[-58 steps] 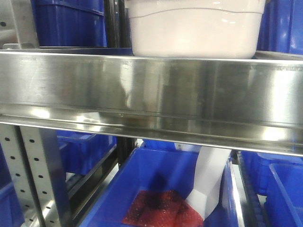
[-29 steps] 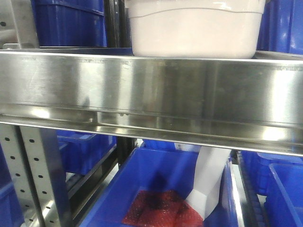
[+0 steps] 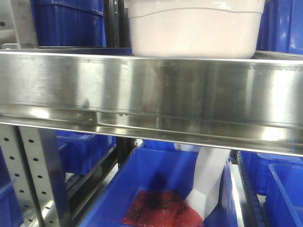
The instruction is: Grab white bin and place on right shelf
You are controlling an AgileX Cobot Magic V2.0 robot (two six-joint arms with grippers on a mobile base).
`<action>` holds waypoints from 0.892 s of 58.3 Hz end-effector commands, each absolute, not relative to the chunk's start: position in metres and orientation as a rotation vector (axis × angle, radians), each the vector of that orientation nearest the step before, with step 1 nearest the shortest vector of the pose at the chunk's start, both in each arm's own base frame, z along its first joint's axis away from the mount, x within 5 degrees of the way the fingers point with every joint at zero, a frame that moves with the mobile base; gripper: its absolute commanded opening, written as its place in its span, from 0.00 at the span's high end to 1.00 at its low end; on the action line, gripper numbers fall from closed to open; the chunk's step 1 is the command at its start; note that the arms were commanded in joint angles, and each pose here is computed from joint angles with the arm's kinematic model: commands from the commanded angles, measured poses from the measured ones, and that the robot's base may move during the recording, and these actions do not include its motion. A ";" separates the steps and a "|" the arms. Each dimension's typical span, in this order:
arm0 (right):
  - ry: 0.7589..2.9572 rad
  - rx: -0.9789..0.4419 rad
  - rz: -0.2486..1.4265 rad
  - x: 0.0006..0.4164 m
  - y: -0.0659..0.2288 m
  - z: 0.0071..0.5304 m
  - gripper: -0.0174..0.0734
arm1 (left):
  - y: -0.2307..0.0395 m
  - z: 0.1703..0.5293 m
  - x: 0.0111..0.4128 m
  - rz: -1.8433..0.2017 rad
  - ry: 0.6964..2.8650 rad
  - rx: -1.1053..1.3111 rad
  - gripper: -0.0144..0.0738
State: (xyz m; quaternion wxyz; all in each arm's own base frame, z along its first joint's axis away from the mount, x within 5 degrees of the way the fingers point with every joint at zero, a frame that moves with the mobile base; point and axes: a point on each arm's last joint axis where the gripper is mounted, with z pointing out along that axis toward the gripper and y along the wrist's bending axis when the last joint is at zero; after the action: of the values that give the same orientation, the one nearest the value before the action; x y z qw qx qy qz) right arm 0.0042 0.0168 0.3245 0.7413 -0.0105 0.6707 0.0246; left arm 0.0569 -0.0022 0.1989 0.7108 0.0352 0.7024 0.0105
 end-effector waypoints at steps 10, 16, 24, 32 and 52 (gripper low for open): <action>1.354 -0.003 0.039 -0.004 0.016 0.338 0.73 | -0.001 0.202 0.056 0.022 1.478 0.057 0.97; 1.354 -0.003 0.039 -0.004 0.016 0.338 0.73 | -0.001 0.202 0.056 0.022 1.478 0.057 0.97; 1.354 -0.003 0.039 -0.004 0.016 0.338 0.73 | -0.001 0.202 0.056 0.022 1.478 0.057 0.97; 1.348 0.002 0.015 -0.001 0.014 0.335 0.73 | -0.001 0.202 0.056 0.022 1.478 0.057 0.97; 1.356 0.041 -0.070 0.037 -0.002 0.273 0.73 | -0.001 0.202 0.056 0.022 1.478 0.057 0.97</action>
State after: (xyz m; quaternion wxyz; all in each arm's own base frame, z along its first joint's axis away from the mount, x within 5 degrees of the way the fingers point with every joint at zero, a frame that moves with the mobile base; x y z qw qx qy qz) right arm 0.0363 -0.0003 0.2700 0.7346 0.0198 0.6779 -0.0217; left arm 0.0569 -0.0023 0.1987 0.7100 0.0353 0.7032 0.0104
